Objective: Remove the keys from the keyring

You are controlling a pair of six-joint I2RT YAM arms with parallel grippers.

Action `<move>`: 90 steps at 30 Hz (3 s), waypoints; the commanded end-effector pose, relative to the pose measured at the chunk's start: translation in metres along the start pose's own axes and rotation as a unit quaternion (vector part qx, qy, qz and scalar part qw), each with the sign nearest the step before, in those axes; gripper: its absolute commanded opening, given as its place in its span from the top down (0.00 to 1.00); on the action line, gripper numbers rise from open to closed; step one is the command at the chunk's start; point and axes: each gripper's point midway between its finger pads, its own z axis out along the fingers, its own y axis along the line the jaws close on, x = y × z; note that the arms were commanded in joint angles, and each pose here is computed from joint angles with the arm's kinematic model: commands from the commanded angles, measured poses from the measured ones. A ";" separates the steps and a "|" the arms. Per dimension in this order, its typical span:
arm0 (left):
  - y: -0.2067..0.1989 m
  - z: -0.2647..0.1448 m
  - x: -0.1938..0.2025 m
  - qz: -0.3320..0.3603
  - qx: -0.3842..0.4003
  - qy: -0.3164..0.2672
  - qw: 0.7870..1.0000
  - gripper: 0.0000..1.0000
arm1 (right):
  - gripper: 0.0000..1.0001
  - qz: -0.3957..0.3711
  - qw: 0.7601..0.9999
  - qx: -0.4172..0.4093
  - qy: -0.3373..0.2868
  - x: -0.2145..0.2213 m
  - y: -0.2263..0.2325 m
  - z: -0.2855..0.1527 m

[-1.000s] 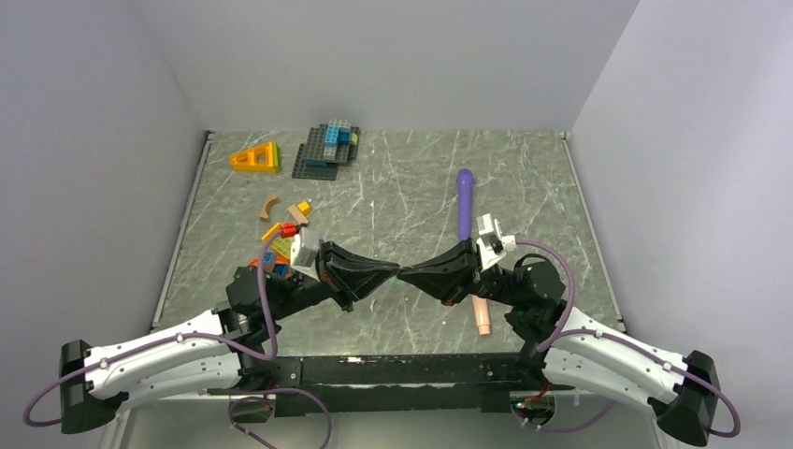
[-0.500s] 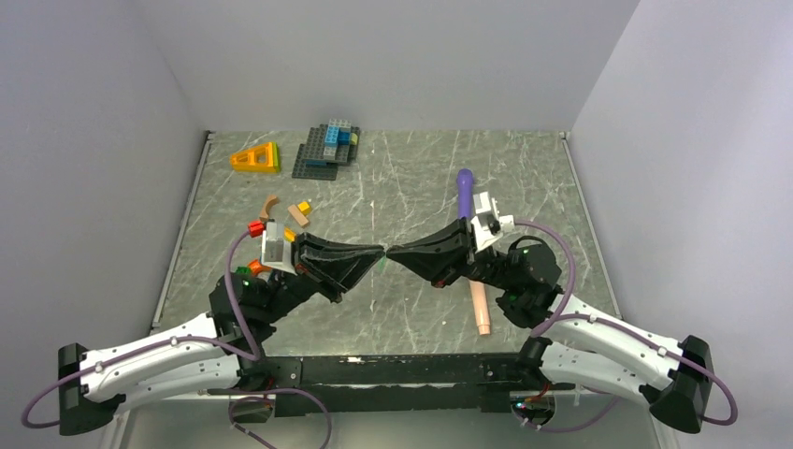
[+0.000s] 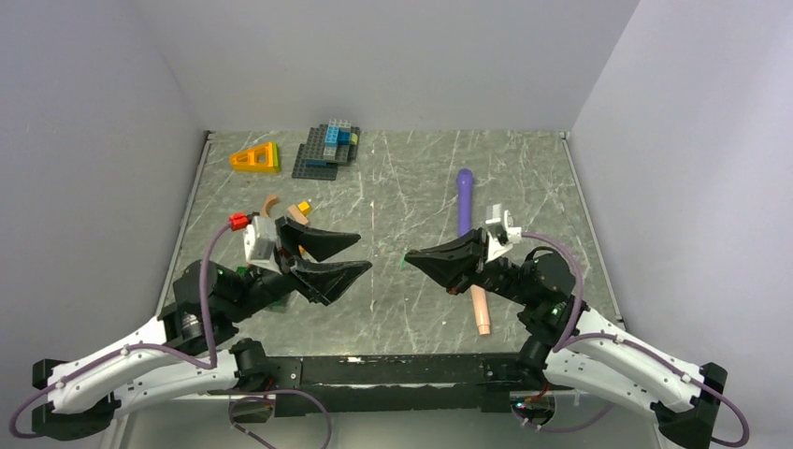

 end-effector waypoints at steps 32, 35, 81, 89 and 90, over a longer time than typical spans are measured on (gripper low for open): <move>-0.020 -0.006 0.097 0.130 0.137 0.310 0.932 0.53 | 1.00 0.002 0.968 -0.145 0.203 0.054 0.040 -0.006; -0.018 -0.007 0.099 0.132 0.134 0.317 0.929 0.57 | 1.00 0.002 0.968 -0.152 0.202 0.054 0.042 -0.006; -0.017 0.026 0.059 0.090 0.078 0.186 0.975 1.00 | 1.00 -0.044 0.984 -0.171 0.007 -0.030 0.061 0.015; -0.024 0.031 0.037 0.079 0.082 0.135 0.984 1.00 | 1.00 -0.047 0.979 -0.198 -0.030 -0.051 0.069 0.028; -0.024 0.032 0.035 0.078 0.081 0.129 0.985 1.00 | 1.00 -0.049 0.978 -0.201 -0.040 -0.056 0.071 0.029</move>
